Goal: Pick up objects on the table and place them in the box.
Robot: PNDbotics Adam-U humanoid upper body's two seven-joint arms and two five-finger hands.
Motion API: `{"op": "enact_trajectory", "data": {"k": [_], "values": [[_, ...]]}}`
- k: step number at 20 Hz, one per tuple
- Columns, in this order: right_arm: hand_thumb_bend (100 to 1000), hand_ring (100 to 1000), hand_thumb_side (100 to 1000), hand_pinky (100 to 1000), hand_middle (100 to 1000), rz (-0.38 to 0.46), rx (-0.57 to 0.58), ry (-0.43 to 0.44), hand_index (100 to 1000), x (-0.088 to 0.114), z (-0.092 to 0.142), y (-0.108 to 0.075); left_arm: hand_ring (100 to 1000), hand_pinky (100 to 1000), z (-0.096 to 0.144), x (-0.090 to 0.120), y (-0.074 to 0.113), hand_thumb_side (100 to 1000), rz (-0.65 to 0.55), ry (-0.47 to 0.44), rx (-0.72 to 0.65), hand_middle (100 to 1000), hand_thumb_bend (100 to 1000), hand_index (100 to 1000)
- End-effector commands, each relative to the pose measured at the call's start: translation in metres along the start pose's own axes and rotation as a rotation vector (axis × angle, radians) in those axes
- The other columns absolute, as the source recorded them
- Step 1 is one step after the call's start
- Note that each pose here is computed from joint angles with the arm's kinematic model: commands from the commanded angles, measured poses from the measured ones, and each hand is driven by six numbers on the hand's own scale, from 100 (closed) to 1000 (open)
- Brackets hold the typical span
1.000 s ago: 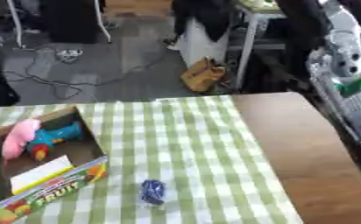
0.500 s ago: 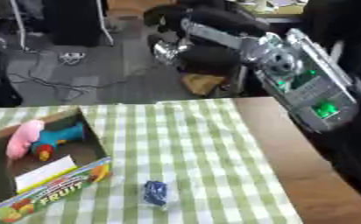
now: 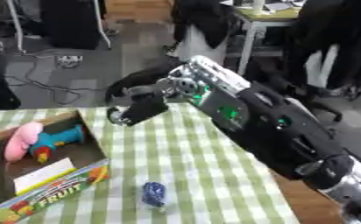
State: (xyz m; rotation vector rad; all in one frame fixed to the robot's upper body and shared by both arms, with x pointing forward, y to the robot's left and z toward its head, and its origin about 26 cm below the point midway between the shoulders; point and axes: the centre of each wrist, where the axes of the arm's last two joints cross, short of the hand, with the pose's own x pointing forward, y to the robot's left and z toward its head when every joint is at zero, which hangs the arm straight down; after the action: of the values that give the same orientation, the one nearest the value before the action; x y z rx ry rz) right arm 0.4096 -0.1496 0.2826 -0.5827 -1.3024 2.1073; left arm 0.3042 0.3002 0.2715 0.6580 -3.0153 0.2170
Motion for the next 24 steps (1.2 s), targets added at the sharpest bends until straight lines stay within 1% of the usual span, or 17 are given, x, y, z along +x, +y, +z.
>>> {"op": "enact_trajectory", "data": {"k": [1,2,3,4,5,6,7,9,12,15,20,24], "values": [[110,1000,1000,1000,1000,0.05,0.02,0.011,1000,-0.008,-0.017,0.003,918,874,-0.009,0.004,-0.001,1000,0.013,-0.033,-0.01,895,193,918],[110,1000,1000,1000,1000,0.074,0.039,0.004,1000,-0.01,-0.022,0.006,918,874,-0.009,0.004,-0.001,1000,0.013,-0.033,-0.012,895,193,918],[182,1000,1000,1000,1000,0.095,0.054,-0.003,1000,-0.013,-0.025,0.009,918,874,-0.009,0.004,-0.001,1000,0.014,-0.032,-0.013,894,194,917],[197,1000,1000,1000,1000,0.13,0.077,-0.017,1000,-0.013,-0.03,0.011,918,874,-0.009,0.004,-0.002,1000,0.017,-0.033,-0.013,894,194,917],[203,1000,1000,1000,1000,0.154,0.095,-0.029,1000,-0.015,-0.033,0.013,918,874,-0.01,0.004,-0.002,1000,0.019,-0.032,-0.013,894,194,916],[188,1000,1000,1000,1000,0.174,0.113,-0.038,1000,-0.017,-0.037,0.016,918,874,-0.009,0.004,-0.003,1000,0.022,-0.032,-0.013,894,193,916],[199,1000,1000,1000,1000,0.19,0.125,-0.042,1000,-0.018,-0.04,0.019,918,874,-0.009,0.004,-0.003,1000,0.023,-0.031,-0.013,894,194,914],[195,1000,1000,1000,1000,0.203,0.148,-0.051,1000,-0.023,-0.046,0.027,918,874,-0.009,0.004,-0.003,1000,0.025,-0.03,-0.014,894,195,914],[178,1000,1000,1000,1000,0.173,0.164,-0.052,1000,-0.033,-0.05,0.046,918,874,-0.009,0.004,-0.002,1000,0.021,-0.028,-0.014,893,194,912],[181,1000,1000,1000,1000,0.151,0.169,-0.051,1000,-0.04,-0.051,0.059,917,874,-0.008,0.004,-0.002,1000,0.017,-0.027,-0.016,893,193,911],[228,1000,1000,1000,1000,0.155,0.228,-0.044,1000,-0.051,-0.049,0.079,917,874,-0.009,0.004,-0.001,1000,0.011,-0.029,-0.018,892,194,907],[210,1000,1000,1000,1000,0.155,0.236,-0.053,1000,-0.053,-0.045,0.082,917,874,-0.009,0.004,-0.001,1000,0.007,-0.03,-0.024,892,194,904]]}}
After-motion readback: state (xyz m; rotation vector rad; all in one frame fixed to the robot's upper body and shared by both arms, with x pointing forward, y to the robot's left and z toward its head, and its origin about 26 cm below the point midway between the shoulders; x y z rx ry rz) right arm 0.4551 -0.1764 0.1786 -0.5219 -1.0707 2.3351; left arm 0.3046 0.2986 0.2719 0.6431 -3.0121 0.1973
